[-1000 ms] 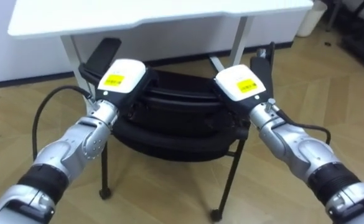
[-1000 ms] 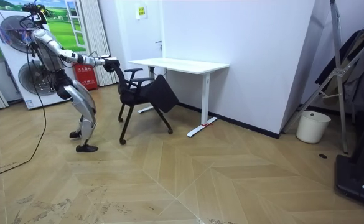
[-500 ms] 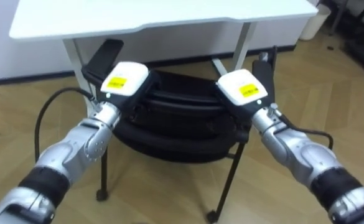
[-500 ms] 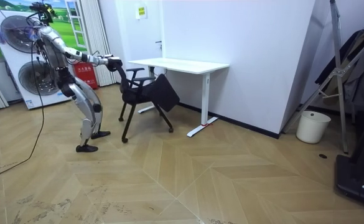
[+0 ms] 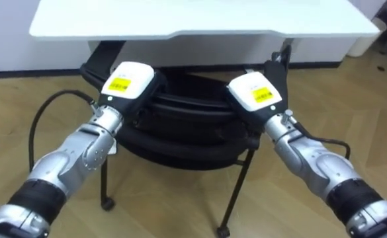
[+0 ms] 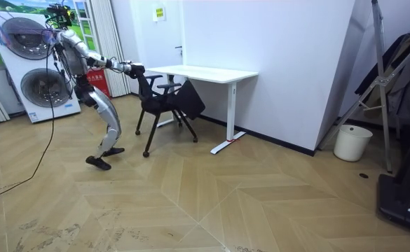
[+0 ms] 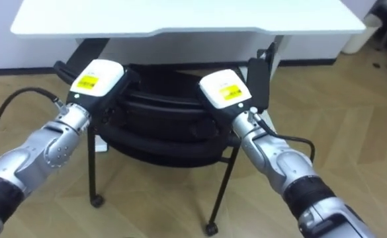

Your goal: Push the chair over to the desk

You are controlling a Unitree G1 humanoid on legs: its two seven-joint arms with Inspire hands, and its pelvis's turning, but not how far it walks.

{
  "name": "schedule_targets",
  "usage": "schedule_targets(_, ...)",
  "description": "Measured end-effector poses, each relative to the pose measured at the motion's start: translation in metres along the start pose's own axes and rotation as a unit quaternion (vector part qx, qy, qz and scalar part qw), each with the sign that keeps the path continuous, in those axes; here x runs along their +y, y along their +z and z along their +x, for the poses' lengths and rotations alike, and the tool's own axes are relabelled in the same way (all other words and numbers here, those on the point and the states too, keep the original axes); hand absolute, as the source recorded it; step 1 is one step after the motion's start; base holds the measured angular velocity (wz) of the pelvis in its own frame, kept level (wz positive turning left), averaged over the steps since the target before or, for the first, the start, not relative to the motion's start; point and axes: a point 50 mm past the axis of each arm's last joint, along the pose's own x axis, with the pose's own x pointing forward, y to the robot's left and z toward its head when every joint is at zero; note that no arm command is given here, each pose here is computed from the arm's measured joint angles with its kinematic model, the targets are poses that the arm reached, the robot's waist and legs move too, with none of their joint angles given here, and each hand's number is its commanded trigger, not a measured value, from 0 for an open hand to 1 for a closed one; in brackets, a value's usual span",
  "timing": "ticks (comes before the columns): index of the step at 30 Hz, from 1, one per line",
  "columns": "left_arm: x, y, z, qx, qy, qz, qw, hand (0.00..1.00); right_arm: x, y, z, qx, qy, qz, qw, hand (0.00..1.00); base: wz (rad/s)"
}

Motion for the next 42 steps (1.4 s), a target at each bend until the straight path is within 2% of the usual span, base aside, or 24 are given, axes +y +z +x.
schedule_targets(5,0.0,-0.004,-0.001,-0.003,0.001,0.001,1.0,1.0,-0.001,0.002,0.002,-0.004,-0.006,-0.003,1.0,1.0,0.38)
schedule_targets(11,0.013,-0.008,0.001,0.001,0.029,0.005,1.0,1.0,-0.018,0.002,0.015,-0.015,-0.027,-0.021,0.999,1.0,0.33)
schedule_targets(16,0.015,-0.007,0.001,0.008,0.034,0.003,0.999,1.0,-0.023,0.002,0.018,-0.022,-0.026,-0.028,0.999,1.0,0.15)
schedule_targets(25,0.016,-0.009,-0.014,0.017,0.037,0.014,0.999,1.0,-0.022,0.011,0.018,-0.037,-0.012,-0.018,0.999,1.0,-0.09)
schedule_targets(32,-0.004,-0.007,-0.031,0.034,0.016,0.001,0.999,1.0,-0.004,0.017,0.007,-0.042,0.019,-0.005,0.999,1.0,-0.12)
schedule_targets(37,-0.016,-0.005,-0.034,0.047,0.004,-0.016,0.999,1.0,0.001,0.017,0.004,-0.043,0.039,-0.011,0.998,1.0,-0.24)
schedule_targets(39,-0.026,0.002,-0.034,0.044,-0.007,-0.031,0.999,1.0,0.007,0.013,-0.003,-0.045,0.051,-0.007,0.998,1.0,-0.16)
schedule_targets(42,-0.026,0.008,-0.032,0.031,-0.008,-0.031,0.999,1.0,0.008,0.005,-0.01,-0.038,0.055,-0.008,0.998,1.0,-0.44)
